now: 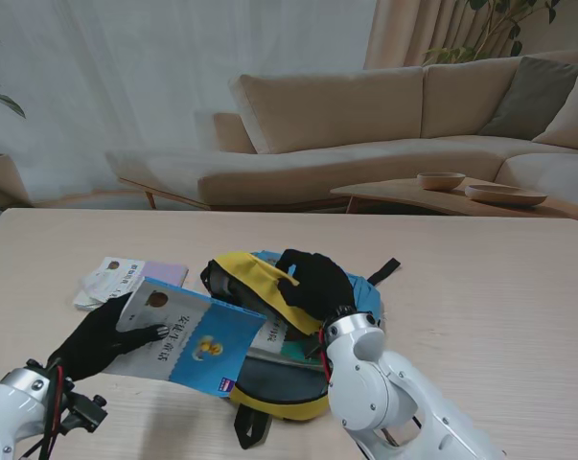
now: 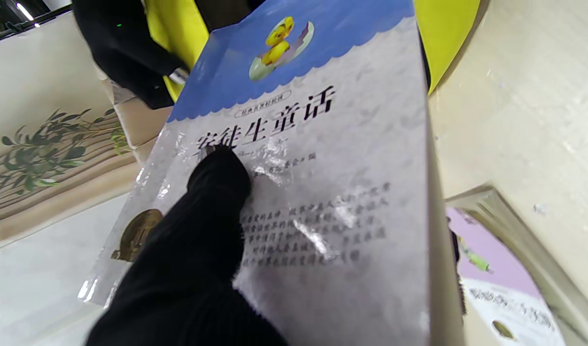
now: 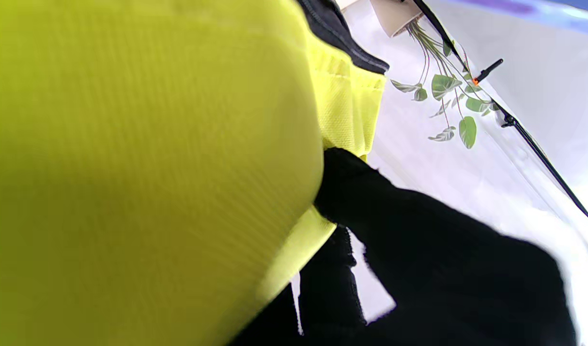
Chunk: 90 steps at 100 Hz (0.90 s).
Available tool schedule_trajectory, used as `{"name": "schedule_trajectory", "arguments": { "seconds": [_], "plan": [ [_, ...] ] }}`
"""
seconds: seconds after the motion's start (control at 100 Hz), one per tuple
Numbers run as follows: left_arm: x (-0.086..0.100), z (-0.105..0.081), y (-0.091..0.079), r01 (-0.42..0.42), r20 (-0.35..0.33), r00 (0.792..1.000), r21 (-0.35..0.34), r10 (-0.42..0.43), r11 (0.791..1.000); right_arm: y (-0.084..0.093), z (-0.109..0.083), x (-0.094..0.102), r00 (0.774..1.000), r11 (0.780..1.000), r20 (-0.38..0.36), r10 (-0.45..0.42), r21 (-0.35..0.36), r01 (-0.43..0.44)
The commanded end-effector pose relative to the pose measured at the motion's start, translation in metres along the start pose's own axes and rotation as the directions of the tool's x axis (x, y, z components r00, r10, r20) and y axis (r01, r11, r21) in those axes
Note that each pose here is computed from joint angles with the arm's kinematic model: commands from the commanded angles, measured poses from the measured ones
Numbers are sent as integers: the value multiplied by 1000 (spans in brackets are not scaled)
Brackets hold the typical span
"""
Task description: Pack books into the school bag then zip close the school bag
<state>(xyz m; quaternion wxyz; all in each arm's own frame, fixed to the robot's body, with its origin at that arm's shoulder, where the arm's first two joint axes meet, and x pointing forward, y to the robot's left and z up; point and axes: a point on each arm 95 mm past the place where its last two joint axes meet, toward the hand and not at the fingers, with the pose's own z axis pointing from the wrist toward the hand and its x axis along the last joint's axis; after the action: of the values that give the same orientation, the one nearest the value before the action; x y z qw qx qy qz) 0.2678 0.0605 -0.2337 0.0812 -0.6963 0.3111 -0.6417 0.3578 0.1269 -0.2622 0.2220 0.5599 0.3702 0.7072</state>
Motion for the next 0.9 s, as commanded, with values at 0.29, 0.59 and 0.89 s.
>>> {"name": "schedule_trajectory", "arguments": {
  "seconds": [0.29,0.59,0.89],
  "plan": [
    [-6,36,21,137,92,987,-41,-132,990,12,0,20,998,998,-49,33,-50,-35],
    [-6,71,42,235,181,958,-59,-221,970,12,-5,27,997,998,-67,43,-46,-47],
    [0,95,60,350,236,913,-39,-332,936,11,-8,29,996,998,-75,47,-35,-50]
  ]
}}
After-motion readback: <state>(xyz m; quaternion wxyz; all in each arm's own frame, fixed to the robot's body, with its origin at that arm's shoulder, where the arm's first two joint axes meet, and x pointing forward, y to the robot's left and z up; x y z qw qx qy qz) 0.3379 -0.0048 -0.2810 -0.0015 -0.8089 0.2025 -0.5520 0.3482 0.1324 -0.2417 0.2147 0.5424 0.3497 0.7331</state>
